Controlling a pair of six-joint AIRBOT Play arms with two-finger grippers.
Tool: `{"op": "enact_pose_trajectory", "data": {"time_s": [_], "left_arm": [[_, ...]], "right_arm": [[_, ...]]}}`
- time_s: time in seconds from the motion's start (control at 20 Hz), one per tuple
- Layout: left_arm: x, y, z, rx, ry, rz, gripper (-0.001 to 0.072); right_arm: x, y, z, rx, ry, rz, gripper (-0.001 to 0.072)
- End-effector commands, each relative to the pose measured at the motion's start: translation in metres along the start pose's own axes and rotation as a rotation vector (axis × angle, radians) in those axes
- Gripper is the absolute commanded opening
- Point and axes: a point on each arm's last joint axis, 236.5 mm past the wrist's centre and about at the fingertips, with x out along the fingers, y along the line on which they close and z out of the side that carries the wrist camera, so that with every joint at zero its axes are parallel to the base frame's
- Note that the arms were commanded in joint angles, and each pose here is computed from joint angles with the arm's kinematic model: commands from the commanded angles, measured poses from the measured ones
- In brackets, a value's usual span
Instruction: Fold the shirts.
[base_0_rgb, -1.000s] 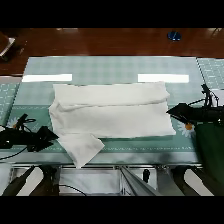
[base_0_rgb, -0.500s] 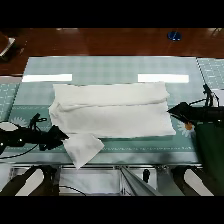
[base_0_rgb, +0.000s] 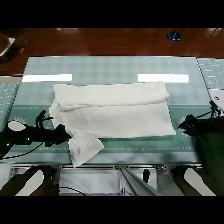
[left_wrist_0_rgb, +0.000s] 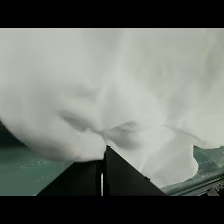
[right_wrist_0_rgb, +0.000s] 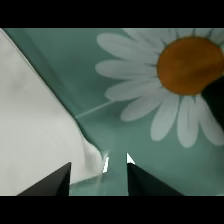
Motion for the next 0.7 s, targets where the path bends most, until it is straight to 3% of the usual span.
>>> {"op": "enact_pose_trajectory", "data": {"time_s": [0.0, 0.35, 0.4, 0.45, 0.5, 0.65], "left_arm": [[0.001, -0.001, 0.003, 0.012, -0.013, 0.0, 0.0018], [0.001, -0.001, -0.002, 0.012, 0.009, -0.003, 0.0018], [0.0, -0.002, -0.001, 0.014, 0.006, -0.004, 0.0018], [-0.003, -0.004, 0.003, 0.03, -0.003, -0.007, 0.0018], [-0.01, -0.01, 0.009, 0.05, -0.015, -0.016, 0.0018], [-0.044, -0.038, 0.041, 0.12, -0.086, -0.05, 0.0018]], "right_arm": [[0.013, 0.004, -0.019, -0.01, 0.091, 0.027, 0.0408], [0.049, 0.047, -0.009, 0.002, 0.107, 0.132, 0.0387], [0.05, 0.052, -0.008, -0.004, 0.101, 0.145, 0.032], [0.048, 0.057, -0.007, -0.027, 0.099, 0.159, 0.0197], [0.043, 0.065, -0.006, -0.083, 0.1, 0.183, 0.0012], [0.019, 0.081, 0.012, -0.176, 0.074, 0.2, 0.0014]]}}
